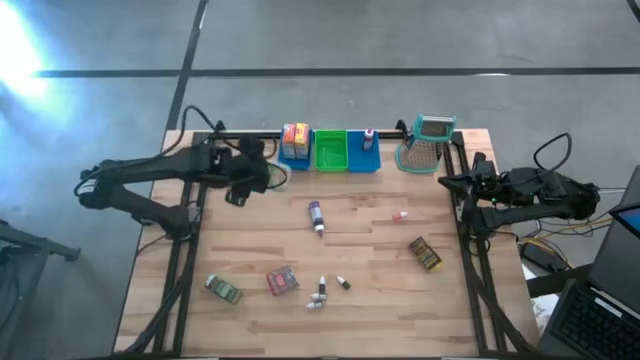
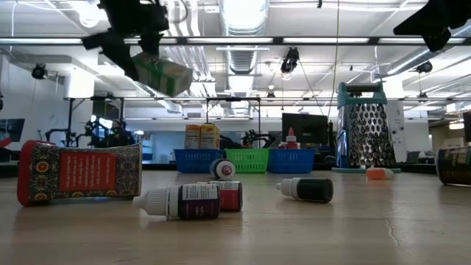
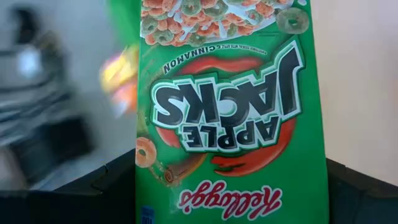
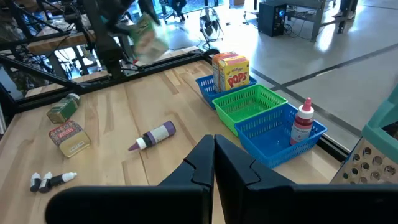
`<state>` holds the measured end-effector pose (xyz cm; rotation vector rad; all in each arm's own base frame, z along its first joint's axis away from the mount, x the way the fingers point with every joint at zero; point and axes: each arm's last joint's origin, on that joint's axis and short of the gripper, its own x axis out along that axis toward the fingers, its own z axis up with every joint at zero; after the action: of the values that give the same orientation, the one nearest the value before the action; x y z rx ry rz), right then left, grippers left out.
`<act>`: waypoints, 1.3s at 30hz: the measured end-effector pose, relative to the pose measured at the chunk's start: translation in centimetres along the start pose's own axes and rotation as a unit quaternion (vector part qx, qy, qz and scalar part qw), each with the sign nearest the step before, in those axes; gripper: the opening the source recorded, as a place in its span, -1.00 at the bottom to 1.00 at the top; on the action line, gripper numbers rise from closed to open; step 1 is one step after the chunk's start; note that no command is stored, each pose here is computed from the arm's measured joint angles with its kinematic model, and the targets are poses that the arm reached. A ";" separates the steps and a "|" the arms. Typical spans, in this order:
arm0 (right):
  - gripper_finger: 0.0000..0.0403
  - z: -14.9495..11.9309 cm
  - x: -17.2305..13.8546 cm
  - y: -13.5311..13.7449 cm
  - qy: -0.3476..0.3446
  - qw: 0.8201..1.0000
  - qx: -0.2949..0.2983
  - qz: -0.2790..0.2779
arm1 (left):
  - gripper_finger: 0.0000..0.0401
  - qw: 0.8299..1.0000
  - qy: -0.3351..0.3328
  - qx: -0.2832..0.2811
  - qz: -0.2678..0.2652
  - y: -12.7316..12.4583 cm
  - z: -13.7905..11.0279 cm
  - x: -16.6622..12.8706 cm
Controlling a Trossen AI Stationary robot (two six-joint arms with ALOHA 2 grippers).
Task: Pick & Place Kitchen Items
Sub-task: Adjust the green cereal box
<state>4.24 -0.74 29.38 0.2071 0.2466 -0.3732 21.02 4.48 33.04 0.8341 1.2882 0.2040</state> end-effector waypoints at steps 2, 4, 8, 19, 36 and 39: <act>-0.96 0.0 0.0 0.0 0.000 1.000 0.000 0.000 | 0.64 0.997 0.043 0.057 0.025 -0.3 0.6 0.5; -0.96 0.0 0.0 0.0 0.000 1.000 0.000 0.000 | 0.64 0.985 0.086 0.149 0.015 -1.1 1.2 1.2; -0.96 0.0 0.0 0.0 0.000 1.000 0.000 0.000 | 0.64 0.946 0.161 0.282 0.007 -2.4 2.6 2.8; -0.96 0.0 0.0 0.0 0.000 1.000 0.000 0.000 | 0.64 0.825 0.320 0.456 0.088 -5.1 6.3 6.8; -0.96 0.0 0.0 0.0 0.000 1.000 0.000 0.000 | 0.64 0.789 0.352 0.499 0.067 -8.6 8.9 11.7; -0.96 0.0 0.0 0.0 0.000 1.000 0.000 0.000 | 0.64 0.786 0.355 0.503 0.064 -9.3 9.2 12.5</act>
<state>4.24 -0.74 29.38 0.2071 0.2466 -0.3729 30.27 1.16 17.86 1.8854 2.0940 -0.1169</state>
